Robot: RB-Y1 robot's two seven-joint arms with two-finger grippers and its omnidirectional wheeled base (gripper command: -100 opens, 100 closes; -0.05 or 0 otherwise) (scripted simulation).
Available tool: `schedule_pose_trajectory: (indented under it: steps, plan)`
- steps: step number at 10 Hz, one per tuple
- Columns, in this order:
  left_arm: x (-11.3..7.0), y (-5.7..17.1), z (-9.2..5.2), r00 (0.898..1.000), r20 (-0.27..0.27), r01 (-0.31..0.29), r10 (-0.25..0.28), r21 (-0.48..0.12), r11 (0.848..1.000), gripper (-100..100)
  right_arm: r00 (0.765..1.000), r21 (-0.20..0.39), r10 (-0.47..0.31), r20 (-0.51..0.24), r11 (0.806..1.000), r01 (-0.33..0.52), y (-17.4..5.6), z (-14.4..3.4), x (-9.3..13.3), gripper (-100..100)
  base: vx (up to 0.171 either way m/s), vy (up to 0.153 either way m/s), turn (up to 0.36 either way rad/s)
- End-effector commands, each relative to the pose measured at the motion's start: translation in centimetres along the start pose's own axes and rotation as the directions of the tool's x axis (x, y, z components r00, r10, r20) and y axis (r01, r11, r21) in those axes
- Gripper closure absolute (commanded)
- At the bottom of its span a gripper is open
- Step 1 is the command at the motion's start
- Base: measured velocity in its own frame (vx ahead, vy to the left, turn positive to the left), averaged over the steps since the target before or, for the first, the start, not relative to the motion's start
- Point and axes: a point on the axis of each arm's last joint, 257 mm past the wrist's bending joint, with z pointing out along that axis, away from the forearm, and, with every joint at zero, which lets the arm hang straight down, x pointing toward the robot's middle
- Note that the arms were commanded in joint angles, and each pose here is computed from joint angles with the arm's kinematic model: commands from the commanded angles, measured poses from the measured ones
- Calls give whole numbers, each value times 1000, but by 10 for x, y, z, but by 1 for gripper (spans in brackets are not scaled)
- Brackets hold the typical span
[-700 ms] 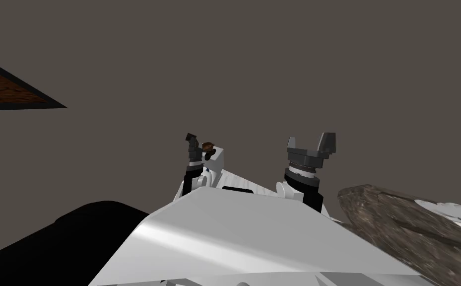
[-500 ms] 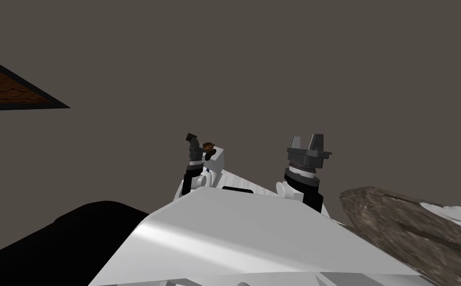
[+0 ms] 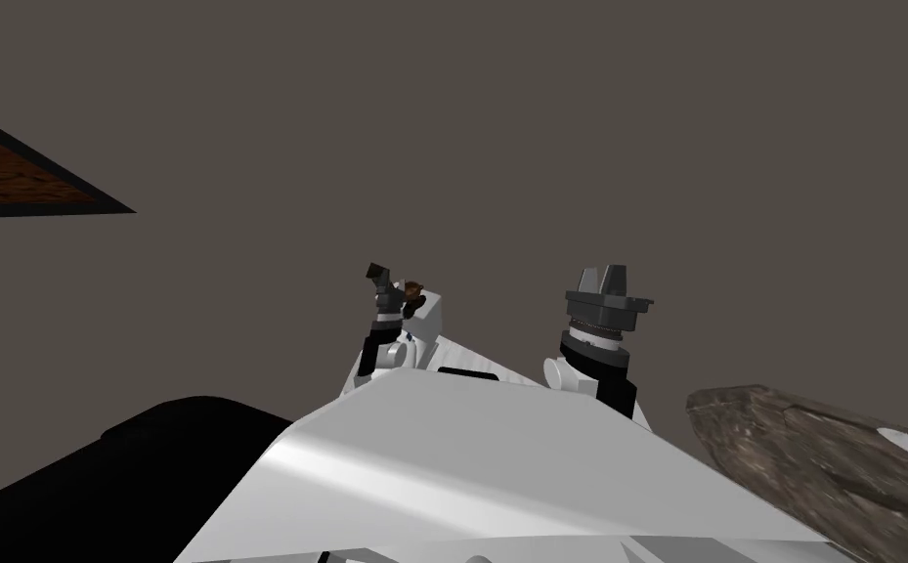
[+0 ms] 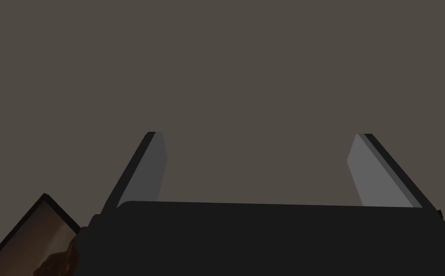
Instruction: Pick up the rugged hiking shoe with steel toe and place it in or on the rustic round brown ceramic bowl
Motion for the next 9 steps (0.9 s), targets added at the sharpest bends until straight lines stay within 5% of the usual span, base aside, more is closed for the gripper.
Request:
schedule_pose_trajectory:
  steps: [1, 5, 9]
  plan:
    - [2, 9, 4, 997, -1, 74, -74, -22, 997, -100, 1000, 0, 0, 0, 1000, 0, 0, 0, 0, 0, 61, -18, 51]
    - [9, 34, 12, 963, 15, 268, -268, -86, 960, -100, 1000, 0, 0, 0, 1000, 0, 0, 0, 0, 0, 68, -14, 55]
    - [21, 64, 18, 897, 47, 442, -440, -165, 882, -100, 1000, 0, 0, 0, 1000, 0, 0, 0, 0, 0, 51, -14, 44]
